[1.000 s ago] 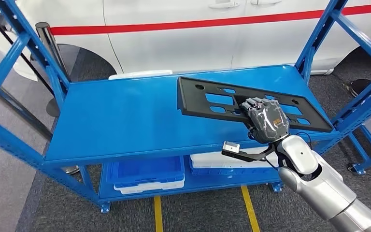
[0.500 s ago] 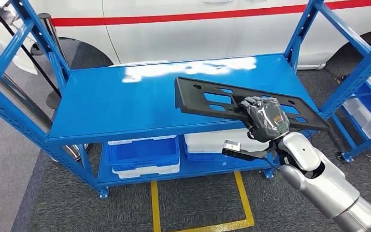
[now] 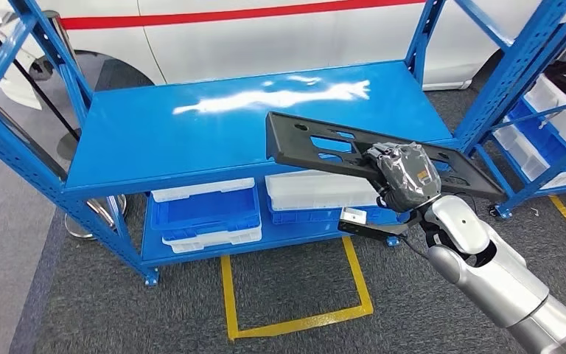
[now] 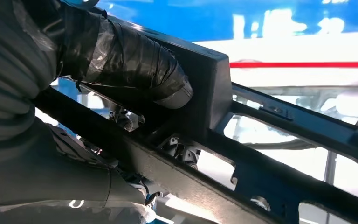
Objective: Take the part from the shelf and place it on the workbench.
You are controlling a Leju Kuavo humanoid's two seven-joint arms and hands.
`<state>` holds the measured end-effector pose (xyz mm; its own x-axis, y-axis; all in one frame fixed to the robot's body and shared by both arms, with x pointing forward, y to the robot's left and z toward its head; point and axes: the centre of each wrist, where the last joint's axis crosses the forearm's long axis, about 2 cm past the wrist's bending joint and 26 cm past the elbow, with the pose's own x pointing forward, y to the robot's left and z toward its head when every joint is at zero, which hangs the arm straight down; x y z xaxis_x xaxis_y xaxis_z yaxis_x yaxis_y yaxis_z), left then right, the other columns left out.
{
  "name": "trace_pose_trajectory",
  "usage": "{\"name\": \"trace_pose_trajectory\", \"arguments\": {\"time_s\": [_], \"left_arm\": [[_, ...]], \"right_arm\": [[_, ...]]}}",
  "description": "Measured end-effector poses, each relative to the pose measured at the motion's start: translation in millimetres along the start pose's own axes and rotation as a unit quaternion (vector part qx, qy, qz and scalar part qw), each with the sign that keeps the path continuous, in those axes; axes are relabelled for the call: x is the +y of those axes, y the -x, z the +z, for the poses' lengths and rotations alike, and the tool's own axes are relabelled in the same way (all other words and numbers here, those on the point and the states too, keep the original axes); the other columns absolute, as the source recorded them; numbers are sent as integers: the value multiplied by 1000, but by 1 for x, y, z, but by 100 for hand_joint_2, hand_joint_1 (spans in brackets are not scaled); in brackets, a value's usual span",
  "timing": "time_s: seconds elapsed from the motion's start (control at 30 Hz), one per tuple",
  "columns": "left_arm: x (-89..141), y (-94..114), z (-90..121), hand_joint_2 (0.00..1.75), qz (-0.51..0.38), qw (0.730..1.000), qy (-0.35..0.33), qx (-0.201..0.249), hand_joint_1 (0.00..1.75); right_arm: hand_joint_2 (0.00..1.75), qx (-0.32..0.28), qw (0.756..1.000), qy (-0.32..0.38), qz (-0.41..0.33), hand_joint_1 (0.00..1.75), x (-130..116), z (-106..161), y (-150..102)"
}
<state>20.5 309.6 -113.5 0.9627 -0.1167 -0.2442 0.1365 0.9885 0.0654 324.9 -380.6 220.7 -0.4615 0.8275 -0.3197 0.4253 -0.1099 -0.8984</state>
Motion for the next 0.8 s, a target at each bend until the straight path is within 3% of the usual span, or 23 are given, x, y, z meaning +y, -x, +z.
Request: {"name": "trace_pose_trajectory", "arguments": {"time_s": [0.8], "left_arm": [[2, 2, -1, 175, 3, 1000, 2, 10, 0]], "right_arm": [[175, 4, 999, -24, -30, 175, 4, -11, 3]]}}
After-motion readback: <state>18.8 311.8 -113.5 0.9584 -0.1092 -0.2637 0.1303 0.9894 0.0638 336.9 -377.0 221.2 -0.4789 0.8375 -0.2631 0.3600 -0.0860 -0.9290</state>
